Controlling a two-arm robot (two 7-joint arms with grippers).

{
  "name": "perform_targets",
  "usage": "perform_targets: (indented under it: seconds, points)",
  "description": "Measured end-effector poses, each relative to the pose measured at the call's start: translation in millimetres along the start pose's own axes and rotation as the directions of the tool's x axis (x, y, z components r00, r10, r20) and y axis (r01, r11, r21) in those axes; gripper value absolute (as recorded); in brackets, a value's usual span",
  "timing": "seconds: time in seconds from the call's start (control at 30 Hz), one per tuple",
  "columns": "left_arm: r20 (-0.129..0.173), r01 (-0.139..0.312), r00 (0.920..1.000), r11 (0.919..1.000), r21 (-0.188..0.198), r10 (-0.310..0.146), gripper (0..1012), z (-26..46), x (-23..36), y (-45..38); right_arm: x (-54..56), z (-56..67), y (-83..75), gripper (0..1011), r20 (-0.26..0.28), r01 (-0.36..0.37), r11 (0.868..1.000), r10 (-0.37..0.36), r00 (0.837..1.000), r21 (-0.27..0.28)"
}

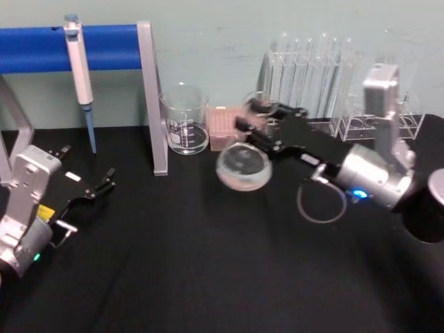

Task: Grasp the erlenmeyer flask with one hand, shake it three times, then place it back.

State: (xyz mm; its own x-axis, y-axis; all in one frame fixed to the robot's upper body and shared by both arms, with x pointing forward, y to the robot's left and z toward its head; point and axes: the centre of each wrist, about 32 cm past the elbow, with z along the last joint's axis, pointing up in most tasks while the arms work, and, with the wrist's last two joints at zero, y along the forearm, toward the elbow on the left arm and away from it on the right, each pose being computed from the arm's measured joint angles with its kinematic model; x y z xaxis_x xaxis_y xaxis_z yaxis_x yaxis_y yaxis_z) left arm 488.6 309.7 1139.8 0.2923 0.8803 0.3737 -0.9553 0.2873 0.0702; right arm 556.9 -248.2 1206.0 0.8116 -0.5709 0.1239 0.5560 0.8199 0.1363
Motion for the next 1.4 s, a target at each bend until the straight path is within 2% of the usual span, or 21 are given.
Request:
perform_targets:
  seconds: [0.13,0.33,0.47,0.67,0.9,0.97,1.1,1.23,1.4]
  points:
    - [0.0,0.0,1.0,1.0,0.0,0.0,1001,0.0,0.0,0.0,5.9,3.0,-16.8,457,0.017,0.079,0.997,-0.079,0.997,-0.007]
    - [0.0,0.0,1.0,1.0,0.0,0.0,1001,0.0,0.0,0.0,12.1,6.9,-42.4,457,0.033,0.188,0.982,-0.188,0.982,-0.02]
    - [0.0,0.0,1.0,1.0,0.0,0.0,1001,0.0,0.0,0.0,13.6,8.7,-52.3,457,0.039,0.226,0.974,-0.225,0.974,-0.026]
    - [0.0,0.0,1.0,1.0,0.0,0.0,1001,0.0,0.0,0.0,14.0,9.5,-56.3,457,0.038,0.24,0.97,-0.239,0.97,-0.032]
    - [0.0,0.0,1.0,1.0,0.0,0.0,1001,0.0,0.0,0.0,12.1,8.2,-46.5,457,0.026,0.191,0.981,-0.19,0.981,-0.033]
    - [0.0,0.0,1.0,1.0,0.0,0.0,1001,0.0,0.0,0.0,9.1,6.6,-36.9,457,0.017,0.146,0.989,-0.145,0.989,-0.031]
    - [0.0,0.0,1.0,1.0,0.0,0.0,1001,0.0,0.0,0.0,4.2,4.8,-23.5,457,0.004,0.083,0.996,-0.082,0.997,-0.028]
    - [0.0,0.0,1.0,1.0,0.0,0.0,1001,0.0,0.0,0.0,-1.9,3.5,-9.1,457,-0.009,0.01,1.0,-0.01,1.0,-0.024]
    - [0.0,0.0,1.0,1.0,0.0,0.0,1001,0.0,0.0,0.0,-10.7,2.1,7.1,457,-0.026,-0.077,0.997,0.076,0.997,-0.018]
